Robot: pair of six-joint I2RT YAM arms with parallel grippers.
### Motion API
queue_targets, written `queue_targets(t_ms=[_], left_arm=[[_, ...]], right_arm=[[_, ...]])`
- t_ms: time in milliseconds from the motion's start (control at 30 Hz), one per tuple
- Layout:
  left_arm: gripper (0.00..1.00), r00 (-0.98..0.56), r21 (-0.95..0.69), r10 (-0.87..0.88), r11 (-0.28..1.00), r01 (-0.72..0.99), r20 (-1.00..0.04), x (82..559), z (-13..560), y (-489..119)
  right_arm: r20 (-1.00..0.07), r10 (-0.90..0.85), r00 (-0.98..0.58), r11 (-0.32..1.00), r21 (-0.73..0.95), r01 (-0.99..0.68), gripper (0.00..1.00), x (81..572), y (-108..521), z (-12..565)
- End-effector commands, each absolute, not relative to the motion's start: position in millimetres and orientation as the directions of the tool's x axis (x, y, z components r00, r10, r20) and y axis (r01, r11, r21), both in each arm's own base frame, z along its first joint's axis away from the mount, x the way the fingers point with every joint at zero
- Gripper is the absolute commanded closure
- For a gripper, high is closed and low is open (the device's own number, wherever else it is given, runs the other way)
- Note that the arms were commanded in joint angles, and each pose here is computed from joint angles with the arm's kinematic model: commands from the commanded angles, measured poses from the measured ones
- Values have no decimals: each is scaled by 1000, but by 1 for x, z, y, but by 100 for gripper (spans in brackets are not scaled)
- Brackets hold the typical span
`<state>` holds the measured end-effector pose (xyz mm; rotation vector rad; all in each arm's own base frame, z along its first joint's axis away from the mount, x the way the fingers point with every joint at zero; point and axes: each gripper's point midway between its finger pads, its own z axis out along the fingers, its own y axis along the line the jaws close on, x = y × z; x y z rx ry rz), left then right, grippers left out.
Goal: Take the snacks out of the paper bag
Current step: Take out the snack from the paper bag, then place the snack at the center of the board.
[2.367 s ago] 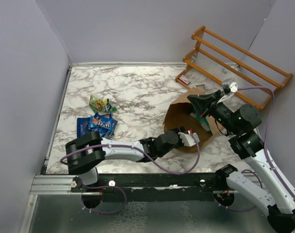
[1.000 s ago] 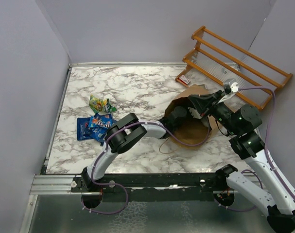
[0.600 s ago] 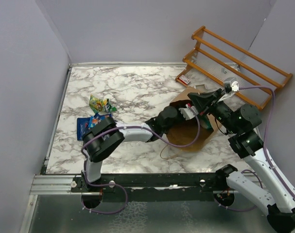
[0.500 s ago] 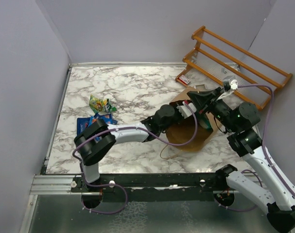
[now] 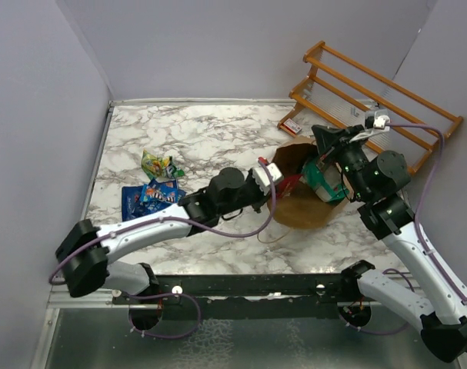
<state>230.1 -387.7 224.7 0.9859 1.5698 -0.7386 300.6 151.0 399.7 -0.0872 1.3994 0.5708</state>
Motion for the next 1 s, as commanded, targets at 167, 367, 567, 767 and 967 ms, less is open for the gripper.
queue_targets(t_ms=[167, 367, 567, 767, 967], left_arm=[[100, -17, 2, 32, 506, 862, -999, 184, 329, -305], [100, 63, 63, 32, 812, 581, -998, 227, 360, -233], [100, -81, 143, 153, 983, 116, -985, 276, 328, -156], [100, -230, 95, 96, 995, 17, -968, 306, 288, -115], [100, -324, 89, 39, 986, -141, -945, 322, 258, -59]], right_arm=[[-941, 285, 182, 946, 245, -212, 98, 310, 106, 410], [-941, 280, 191, 959, 263, -107, 98, 319, 91, 408], [-942, 278, 186, 958, 259, -122, 98, 320, 94, 410], [-943, 279, 180, 956, 254, -148, 98, 319, 99, 411], [-943, 279, 180, 955, 253, -153, 98, 317, 99, 410]])
